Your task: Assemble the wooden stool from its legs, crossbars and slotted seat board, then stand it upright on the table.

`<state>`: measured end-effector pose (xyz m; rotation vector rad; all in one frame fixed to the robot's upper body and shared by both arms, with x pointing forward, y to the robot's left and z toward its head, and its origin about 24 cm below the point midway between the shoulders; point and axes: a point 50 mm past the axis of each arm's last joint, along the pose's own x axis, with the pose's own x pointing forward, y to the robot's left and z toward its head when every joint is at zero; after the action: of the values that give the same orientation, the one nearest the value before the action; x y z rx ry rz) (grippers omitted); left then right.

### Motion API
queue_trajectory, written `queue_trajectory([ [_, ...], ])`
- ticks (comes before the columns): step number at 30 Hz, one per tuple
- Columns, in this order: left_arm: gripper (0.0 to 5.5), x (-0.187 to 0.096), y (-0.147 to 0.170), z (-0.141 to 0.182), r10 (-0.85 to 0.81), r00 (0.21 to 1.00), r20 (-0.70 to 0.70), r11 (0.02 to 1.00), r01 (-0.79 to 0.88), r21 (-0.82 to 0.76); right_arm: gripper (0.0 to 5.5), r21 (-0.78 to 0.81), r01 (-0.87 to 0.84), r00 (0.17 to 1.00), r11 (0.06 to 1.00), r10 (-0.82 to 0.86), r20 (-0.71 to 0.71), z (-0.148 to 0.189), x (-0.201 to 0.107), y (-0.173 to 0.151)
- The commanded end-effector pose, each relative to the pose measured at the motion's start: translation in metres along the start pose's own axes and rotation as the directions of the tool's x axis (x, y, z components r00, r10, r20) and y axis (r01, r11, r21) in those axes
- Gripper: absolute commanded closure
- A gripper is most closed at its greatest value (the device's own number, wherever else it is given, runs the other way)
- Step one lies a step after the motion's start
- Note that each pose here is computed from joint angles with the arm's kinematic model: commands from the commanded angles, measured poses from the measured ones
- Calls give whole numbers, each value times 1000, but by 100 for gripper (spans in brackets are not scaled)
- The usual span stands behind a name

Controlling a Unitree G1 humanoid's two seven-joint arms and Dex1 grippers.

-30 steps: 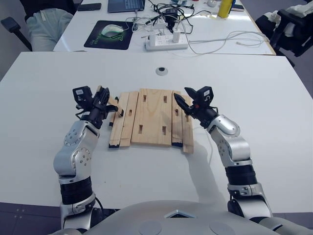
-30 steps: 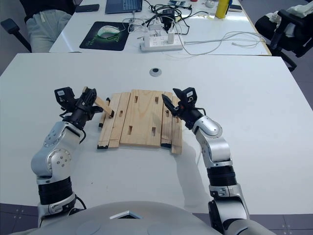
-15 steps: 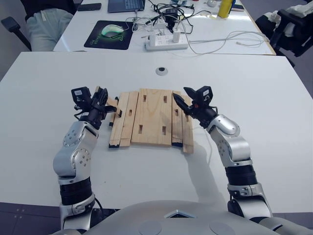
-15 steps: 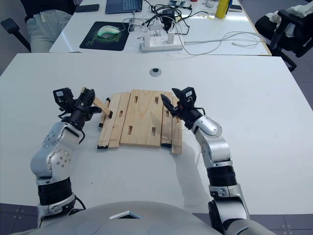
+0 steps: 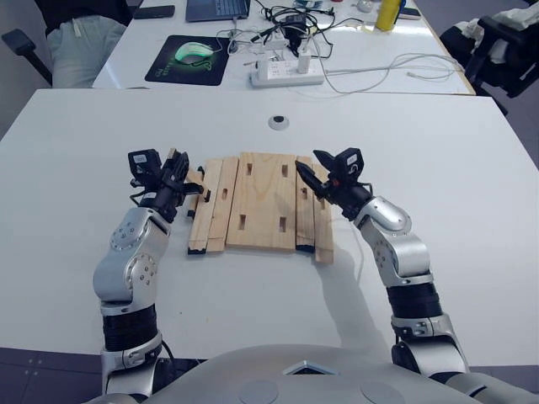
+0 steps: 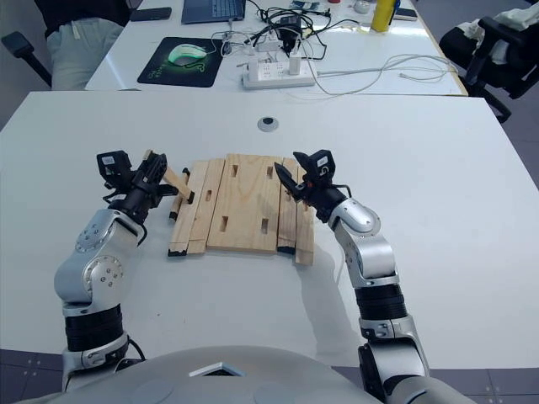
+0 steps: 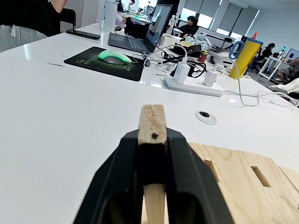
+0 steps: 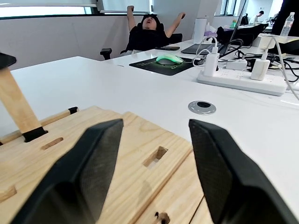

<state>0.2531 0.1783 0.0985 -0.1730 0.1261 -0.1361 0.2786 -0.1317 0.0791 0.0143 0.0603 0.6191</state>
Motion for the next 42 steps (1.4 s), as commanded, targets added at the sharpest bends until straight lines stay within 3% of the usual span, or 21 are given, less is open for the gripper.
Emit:
queue_trajectory([
  [1, 507, -4, -15, -7, -76, 996, -44, 986, 82, 144, 288, -38, -15, 1000, 999, 15, 9, 9, 4, 0],
  [5, 507, -12, -20, -16, -85, 994, -68, 969, 98, 226, 288, -46, -12, 1000, 999, 12, 9, 10, 3, 0],
  [15, 507, -25, -13, -39, -23, 993, -112, 978, 46, 201, 288, -73, -42, 999, 996, 41, -12, 11, 4, 2],
  [28, 507, -21, -15, -50, -41, 991, -126, 977, 66, 203, 288, -59, -88, 996, 994, 89, 22, 19, 8, 4],
  [32, 507, -21, -12, -58, -36, 988, -147, 977, 66, 202, 334, -58, -88, 996, 994, 90, 22, 20, 10, 4],
  [42, 507, -23, -11, -64, -38, 987, -158, 979, 68, 190, 336, -65, -97, 995, 993, 98, 11, 18, 12, 5],
])
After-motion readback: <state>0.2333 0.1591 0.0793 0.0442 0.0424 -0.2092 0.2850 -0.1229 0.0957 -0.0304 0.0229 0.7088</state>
